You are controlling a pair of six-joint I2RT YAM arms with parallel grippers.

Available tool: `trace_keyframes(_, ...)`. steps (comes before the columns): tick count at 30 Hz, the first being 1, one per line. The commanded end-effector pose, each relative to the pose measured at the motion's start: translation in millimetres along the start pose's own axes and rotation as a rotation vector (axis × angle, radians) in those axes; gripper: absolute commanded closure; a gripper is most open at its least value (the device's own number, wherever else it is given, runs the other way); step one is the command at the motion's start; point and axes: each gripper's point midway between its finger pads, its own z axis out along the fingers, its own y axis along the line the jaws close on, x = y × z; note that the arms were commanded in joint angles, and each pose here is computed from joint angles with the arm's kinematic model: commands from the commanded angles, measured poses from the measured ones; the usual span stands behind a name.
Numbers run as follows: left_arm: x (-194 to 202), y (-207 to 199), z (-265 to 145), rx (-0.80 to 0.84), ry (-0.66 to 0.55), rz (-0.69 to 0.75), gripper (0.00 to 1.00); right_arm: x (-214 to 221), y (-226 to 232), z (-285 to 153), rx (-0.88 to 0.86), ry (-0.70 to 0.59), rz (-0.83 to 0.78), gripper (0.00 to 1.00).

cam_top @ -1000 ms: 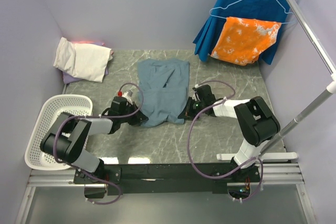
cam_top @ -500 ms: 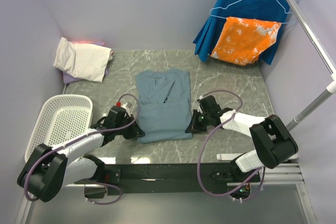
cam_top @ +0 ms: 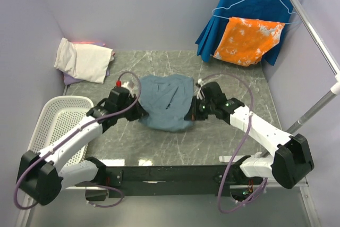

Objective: Fold and stack the t-shirts
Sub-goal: Grab one side of the 2/3 rectangular tshirt with both arms, then fold the long partially folded tshirt into a neat square

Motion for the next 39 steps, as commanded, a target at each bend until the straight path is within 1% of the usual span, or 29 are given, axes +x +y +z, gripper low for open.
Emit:
trace_keyframes(1, -51, -2, 15, -0.104, -0.12, 0.07, 0.99, -61, 3, -11, 0.057, -0.125, -0.073, 1.0)
trace_keyframes(2, -72, -9, 16, -0.095, -0.164, 0.081, 0.99, -76, 2, -8, 0.076, -0.141, -0.069, 1.0)
trace_keyframes(4, -88, -2, 32, -0.127, -0.164, 0.073, 0.99, -95, -3, -5, 0.097, -0.158, -0.079, 1.0)
trace_keyframes(5, -113, -7, 34, -0.099, -0.211, 0.067, 0.99, -111, -9, 3, 0.112, -0.161, -0.063, 1.0)
trace_keyframes(6, -121, -9, 39, -0.079, -0.208, 0.066, 0.99, -121, -12, 7, 0.115, -0.161, -0.057, 1.0)
trace_keyframes(7, -125, 0, 56, -0.106, -0.183, 0.056, 0.99, -128, -15, 13, 0.113, -0.157, -0.054, 1.0)
trace_keyframes(8, -147, -8, 58, -0.093, -0.215, 0.066, 0.99, -142, -23, 23, 0.12, -0.15, -0.031, 1.0)
trace_keyframes(9, -155, -9, 66, -0.09, -0.213, 0.074, 0.99, -150, -25, 29, 0.116, -0.145, -0.028, 1.0)
trace_keyframes(10, -156, 1, 86, -0.118, -0.176, 0.068, 0.99, -156, -26, 35, 0.107, -0.137, -0.023, 1.0)
trace_keyframes(11, -176, -9, 90, -0.096, -0.2, 0.079, 0.99, -171, -32, 45, 0.108, -0.133, -0.011, 1.0)
trace_keyframes(12, -182, -10, 99, -0.088, -0.189, 0.081, 0.99, -177, -35, 50, 0.11, -0.121, -0.013, 1.0)
trace_keyframes(13, -180, 0, 121, -0.102, -0.144, 0.071, 0.99, -185, -40, 54, 0.115, -0.119, -0.003, 1.0)
trace_keyframes(14, -199, -10, 124, -0.073, -0.168, 0.076, 0.99, -199, -43, 66, 0.114, -0.113, 0.002, 1.0)
trace_keyframes(16, -200, 3, 153, -0.077, -0.128, 0.057, 0.99, -214, -52, 75, 0.11, -0.109, 0.022, 1.0)
trace_keyframes(18, -218, -2, 163, -0.042, -0.129, 0.054, 0.99, -234, -63, 90, 0.106, -0.102, 0.047, 0.89)
trace_keyframes(19, -215, 12, 179, -0.059, -0.102, 0.04, 0.84, -243, -67, 94, 0.106, -0.113, 0.055, 0.8)
trace_keyframes(20, -230, 12, 180, -0.055, -0.133, 0.039, 0.72, -261, -74, 100, 0.124, -0.142, 0.059, 0.78)
trace_keyframes(21, -236, 18, 184, -0.061, -0.144, 0.029, 0.62, -275, -80, 99, 0.132, -0.184, 0.067, 0.63)
trace_keyframes(22, -249, 24, 185, -0.052, -0.176, 0.026, 0.4, -287, -81, 97, 0.124, -0.219, 0.066, 0.5)
trace_keyframes(23, -257, 25, 184, -0.042, -0.198, 0.03, 0.3, -304, -77, 88, 0.113, -0.264, 0.049, 0.45)
trace_keyframes(24, -266, 25, 178, -0.043, -0.23, 0.031, 0.16, -319, -81, 79, 0.145, -0.323, 0.041, 0.43)
trace_keyframes(25, -274, 25, 171, -0.045, -0.253, 0.036, 0.09, -329, -83, 68, 0.175, -0.367, 0.032, 0.43)
trace_keyframes(26, -285, 29, 162, -0.051, -0.287, 0.038, 0.06, -339, -74, 47, 0.188, -0.422, 0.003, 0.42)
trace_keyframes(27, -296, 20, 145, -0.041, -0.332, 0.055, 0.03, -347, -71, 35, 0.21, -0.469, -0.033, 0.36)
trace_keyframes(29, -297, 15, 130, -0.034, -0.347, 0.085, 0.01, -344, -55, 14, 0.181, -0.494, -0.071, 0.35)
trace_keyframes(30, -297, 0, 118, 0.013, -0.349, 0.107, 0.01, -337, -49, 12, 0.165, -0.474, -0.096, 0.35)
trace_keyframes(34, -263, -25, 113, 0.123, -0.231, 0.111, 0.01, -304, -31, 18, 0.109, -0.4, -0.103, 0.36)
trace_keyframes(37, -225, -49, 122, 0.234, -0.115, 0.137, 0.0, -277, -19, 32, 0.055, -0.34, -0.101, 0.37)
trace_keyframes(39, -212, -54, 131, 0.271, -0.07, 0.141, 0.02, -263, -13, 45, 0.024, -0.291, -0.085, 0.39)
